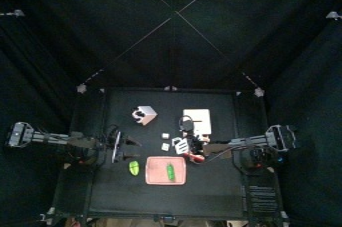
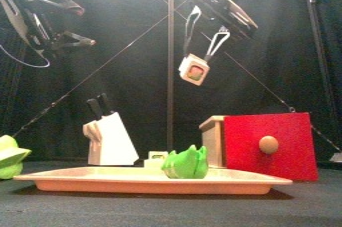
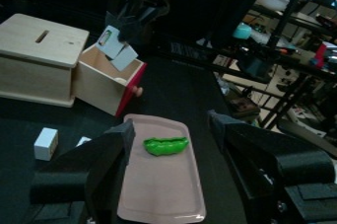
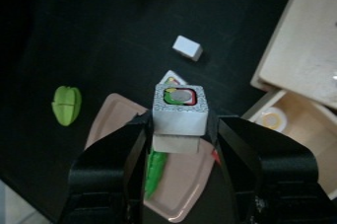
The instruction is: Put sushi piece in drawer
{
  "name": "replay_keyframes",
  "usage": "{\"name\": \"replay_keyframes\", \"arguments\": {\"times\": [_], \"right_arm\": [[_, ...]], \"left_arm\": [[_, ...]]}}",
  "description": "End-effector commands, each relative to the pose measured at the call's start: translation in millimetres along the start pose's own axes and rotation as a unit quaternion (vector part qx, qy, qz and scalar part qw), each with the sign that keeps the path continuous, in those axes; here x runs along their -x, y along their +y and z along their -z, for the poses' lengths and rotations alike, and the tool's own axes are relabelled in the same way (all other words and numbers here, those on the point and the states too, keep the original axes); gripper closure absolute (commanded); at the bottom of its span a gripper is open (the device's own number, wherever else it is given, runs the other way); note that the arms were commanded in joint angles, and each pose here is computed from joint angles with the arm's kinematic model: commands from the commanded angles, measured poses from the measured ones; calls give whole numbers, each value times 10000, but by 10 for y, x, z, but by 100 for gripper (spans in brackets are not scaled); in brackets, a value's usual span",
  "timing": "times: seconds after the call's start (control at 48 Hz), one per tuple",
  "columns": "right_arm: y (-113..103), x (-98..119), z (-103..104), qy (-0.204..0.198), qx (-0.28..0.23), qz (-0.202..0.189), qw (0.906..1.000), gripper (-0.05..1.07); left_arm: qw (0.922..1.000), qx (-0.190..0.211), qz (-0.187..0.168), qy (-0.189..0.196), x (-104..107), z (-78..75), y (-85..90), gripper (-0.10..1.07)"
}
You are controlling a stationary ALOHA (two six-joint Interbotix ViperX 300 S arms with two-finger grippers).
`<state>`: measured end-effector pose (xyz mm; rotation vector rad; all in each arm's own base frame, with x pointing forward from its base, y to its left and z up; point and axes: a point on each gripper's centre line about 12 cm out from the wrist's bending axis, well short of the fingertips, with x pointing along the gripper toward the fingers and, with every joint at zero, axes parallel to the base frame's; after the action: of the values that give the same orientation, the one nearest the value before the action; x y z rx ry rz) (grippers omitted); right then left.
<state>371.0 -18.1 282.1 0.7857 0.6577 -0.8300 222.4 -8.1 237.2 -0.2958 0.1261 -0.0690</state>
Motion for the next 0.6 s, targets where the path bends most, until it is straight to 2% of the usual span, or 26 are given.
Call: {"name": "replay_keyframes", "arguments": {"times": [0.0,0.312,0.583], "right_arm": [[-128,194,2,-138,-160,-162,9996,30],[-566,194,345,-40,-419,44,9991,30],[-732,82,548,120,-358,320,9988,30]], "left_arm": [[10000,-9,-9,-82,-14,-54,2,3],[10000,4,-47,-70,-8,-40,20,3],[10000,5,-56,-65,-6,-36,25,3]]}}
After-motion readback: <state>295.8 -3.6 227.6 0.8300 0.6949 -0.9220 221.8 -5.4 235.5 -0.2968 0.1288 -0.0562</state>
